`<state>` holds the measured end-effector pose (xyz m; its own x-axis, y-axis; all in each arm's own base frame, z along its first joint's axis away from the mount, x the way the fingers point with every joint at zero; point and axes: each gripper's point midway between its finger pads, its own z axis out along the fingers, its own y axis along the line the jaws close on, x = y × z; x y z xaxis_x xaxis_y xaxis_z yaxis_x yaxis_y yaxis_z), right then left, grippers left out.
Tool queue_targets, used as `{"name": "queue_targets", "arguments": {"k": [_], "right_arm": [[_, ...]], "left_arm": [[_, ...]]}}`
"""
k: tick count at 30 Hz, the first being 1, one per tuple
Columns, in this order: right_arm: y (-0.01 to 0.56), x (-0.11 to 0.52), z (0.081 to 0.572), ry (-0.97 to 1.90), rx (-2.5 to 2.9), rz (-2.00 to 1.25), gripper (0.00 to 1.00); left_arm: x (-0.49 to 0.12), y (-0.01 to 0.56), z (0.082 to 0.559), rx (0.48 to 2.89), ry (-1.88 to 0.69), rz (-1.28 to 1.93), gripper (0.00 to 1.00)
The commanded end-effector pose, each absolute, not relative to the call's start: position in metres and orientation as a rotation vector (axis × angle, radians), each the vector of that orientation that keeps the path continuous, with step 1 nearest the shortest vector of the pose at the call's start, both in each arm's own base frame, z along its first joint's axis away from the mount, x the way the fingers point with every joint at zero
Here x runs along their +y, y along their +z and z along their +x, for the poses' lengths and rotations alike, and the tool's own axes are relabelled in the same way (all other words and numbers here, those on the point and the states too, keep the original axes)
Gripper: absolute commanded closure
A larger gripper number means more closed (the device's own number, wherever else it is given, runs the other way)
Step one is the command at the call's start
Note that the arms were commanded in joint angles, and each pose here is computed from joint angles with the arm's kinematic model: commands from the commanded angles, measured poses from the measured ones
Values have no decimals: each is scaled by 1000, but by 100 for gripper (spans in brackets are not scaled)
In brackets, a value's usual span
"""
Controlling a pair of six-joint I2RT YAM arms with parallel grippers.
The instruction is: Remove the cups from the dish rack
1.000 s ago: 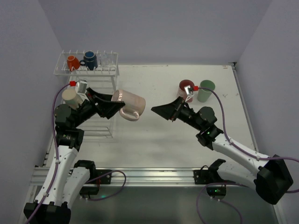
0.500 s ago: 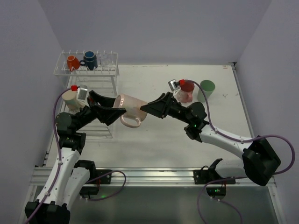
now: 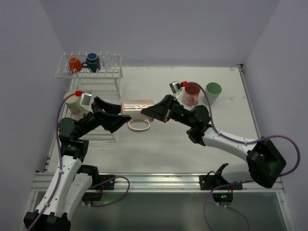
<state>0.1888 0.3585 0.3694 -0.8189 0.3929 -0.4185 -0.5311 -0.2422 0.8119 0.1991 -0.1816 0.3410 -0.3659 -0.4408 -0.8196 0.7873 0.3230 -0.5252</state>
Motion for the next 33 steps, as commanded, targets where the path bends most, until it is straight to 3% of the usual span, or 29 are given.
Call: {"name": "queue_targets", "arguments": {"k": [1,4,11,13,14,15,17,19,22,26,33], "right_arm": [[398,345,207,1925,1315,-113,100],[394,345,211,1824,1372,-145,100],[375,336,246,1367,1564,-245,100],[341,331,265,1193,1724,-250,100],[358,328,276,1103,1700,-300,100],[317,326,292,967,1857,-316,100],[321,323,315,807,1879,-411,100],[271,316,342,612,2045,-466,100],[254,309,385,371,2093,-589,100],[225,304,428,181,2106,-687,100],[184,284,471,90,2150,-743,100]], "left_arm": [[-171,338,215,1418,-1174,341,15],[-166,327,226,1488,-1087,341,0],[-117,339,248,1591,-682,198,0],[-100,335,254,1600,-588,121,0],[-97,326,254,1619,-572,102,0],[-94,322,253,1620,-556,93,0],[-89,302,256,1648,-529,75,0],[-85,292,255,1649,-501,69,0],[-88,283,254,1660,-507,96,0],[-90,286,253,1655,-508,106,0],[-95,277,255,1697,-506,116,0]]}}
